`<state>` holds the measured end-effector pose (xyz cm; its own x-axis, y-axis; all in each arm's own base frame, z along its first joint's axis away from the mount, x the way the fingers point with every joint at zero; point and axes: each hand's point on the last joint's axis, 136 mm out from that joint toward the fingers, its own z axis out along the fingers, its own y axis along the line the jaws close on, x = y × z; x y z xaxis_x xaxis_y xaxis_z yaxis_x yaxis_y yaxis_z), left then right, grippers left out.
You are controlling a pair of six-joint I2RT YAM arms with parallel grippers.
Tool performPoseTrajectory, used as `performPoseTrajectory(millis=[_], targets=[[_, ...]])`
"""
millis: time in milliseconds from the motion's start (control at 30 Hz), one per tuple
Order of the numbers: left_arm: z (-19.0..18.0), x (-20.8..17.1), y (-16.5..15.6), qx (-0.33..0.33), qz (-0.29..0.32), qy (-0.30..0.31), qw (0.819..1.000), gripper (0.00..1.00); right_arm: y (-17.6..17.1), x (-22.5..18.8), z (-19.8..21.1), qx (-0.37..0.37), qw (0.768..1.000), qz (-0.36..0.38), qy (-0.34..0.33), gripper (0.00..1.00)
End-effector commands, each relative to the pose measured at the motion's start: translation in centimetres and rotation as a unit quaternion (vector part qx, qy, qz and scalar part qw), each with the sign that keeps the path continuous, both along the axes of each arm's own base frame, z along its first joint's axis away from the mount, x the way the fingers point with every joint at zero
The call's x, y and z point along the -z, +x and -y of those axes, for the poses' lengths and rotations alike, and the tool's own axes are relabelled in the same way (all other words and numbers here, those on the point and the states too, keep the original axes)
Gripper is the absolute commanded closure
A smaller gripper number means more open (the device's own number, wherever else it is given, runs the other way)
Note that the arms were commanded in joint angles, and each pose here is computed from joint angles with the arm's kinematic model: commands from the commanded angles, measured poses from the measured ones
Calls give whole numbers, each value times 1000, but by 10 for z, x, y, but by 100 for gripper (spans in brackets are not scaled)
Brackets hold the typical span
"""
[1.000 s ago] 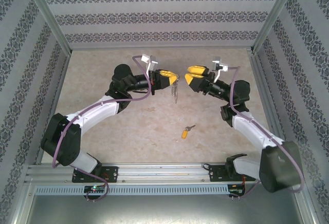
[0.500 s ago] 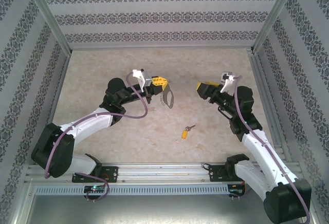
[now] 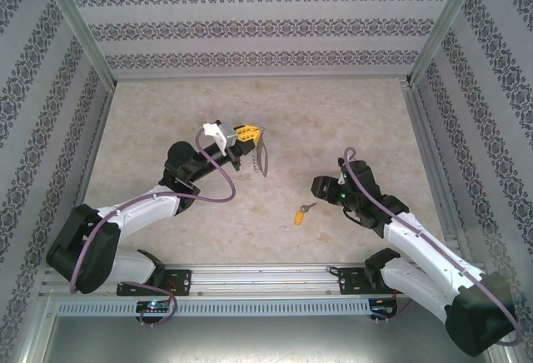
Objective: Put the keys on the keyring
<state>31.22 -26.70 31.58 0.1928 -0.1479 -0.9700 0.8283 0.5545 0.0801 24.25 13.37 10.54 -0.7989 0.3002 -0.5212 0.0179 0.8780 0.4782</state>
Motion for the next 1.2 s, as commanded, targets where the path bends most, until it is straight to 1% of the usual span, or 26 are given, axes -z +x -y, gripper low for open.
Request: performPoseTrajectory(millis=[0,133,233,467,933,1167], targets=[[0,-23,-7,-2,37,-42,998,100,-17,34,19,37,996,-56,-65,45],[0,-23,-6,-3,37,-46,998,100,-23,46,9,44,993,-80,-76,48],[-2,-22,-6,-9,37,-47,998,100,-22,51,-1,49,990,-96,-87,48],[-6,-19,-6,-15,37,-61,997,100,-16,60,-31,27,985,-122,-118,57],[-13,-18,-14,-19,44,-71,996,100,-9,71,-54,5,980,-144,-135,59],[-14,-17,-16,-19,46,-73,996,100,-15,79,-58,-5,976,-158,-151,60]])
